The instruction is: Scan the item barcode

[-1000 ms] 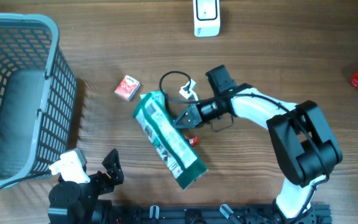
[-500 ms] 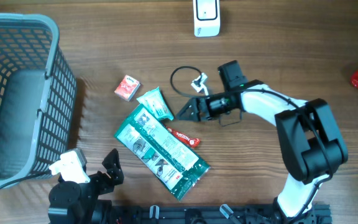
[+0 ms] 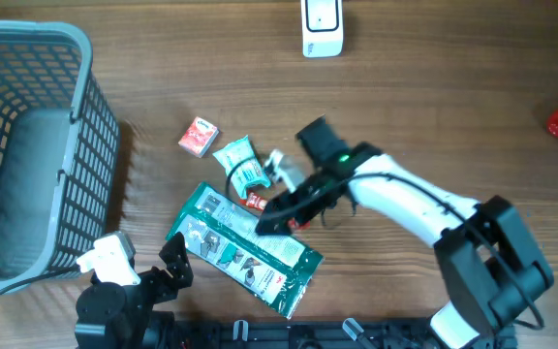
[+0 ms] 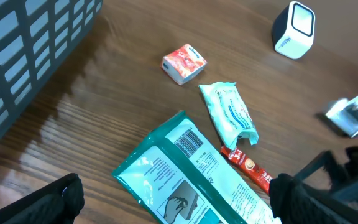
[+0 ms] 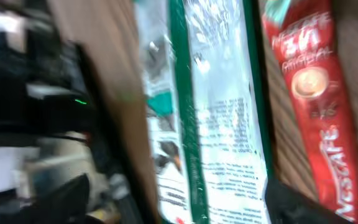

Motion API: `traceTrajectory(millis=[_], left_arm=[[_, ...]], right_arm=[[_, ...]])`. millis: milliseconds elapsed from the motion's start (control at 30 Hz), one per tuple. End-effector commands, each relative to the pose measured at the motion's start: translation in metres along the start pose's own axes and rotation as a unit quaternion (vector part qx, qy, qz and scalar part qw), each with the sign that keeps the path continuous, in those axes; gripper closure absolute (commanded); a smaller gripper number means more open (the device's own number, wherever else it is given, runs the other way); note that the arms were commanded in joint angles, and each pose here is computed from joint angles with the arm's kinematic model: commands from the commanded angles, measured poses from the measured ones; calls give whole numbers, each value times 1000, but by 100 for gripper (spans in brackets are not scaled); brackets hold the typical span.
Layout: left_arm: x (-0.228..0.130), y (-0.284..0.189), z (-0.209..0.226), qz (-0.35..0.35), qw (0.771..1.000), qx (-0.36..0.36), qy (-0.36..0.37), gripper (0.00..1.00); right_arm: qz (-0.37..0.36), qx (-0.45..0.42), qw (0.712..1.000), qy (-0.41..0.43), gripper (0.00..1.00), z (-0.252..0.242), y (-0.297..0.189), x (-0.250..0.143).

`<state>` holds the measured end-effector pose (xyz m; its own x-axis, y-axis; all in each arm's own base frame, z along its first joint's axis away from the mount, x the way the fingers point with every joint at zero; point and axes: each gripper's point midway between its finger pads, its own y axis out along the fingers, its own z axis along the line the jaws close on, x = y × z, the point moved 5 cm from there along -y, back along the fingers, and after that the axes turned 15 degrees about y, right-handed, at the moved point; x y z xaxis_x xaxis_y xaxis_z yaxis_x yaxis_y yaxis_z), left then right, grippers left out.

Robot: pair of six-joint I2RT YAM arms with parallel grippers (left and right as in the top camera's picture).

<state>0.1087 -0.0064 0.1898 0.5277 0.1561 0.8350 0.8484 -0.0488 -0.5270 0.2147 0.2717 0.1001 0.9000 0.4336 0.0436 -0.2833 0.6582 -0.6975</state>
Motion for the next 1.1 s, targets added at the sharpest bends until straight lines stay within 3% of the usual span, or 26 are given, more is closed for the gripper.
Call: traceTrajectory(millis=[0,233,533,800,1067], left_arm=[[0,0,0,0,1000,1,8,0],[0,0,0,0,1000,1,8,0],[0,0,0,0,1000,1,8,0],[0,0,0,0,1000,1,8,0],[0,0,0,0,1000,1,8,0]], right_arm=[[-14,-131,991,-4,1,-13,12,-5],[-19,-285,958,5,0,-47,24,-9],[46,-278,959,12,1,-67,49,-22],[18,-268,963,-7,0,-9,5,3],[55,-208,977,-7,0,-9,36,-10]])
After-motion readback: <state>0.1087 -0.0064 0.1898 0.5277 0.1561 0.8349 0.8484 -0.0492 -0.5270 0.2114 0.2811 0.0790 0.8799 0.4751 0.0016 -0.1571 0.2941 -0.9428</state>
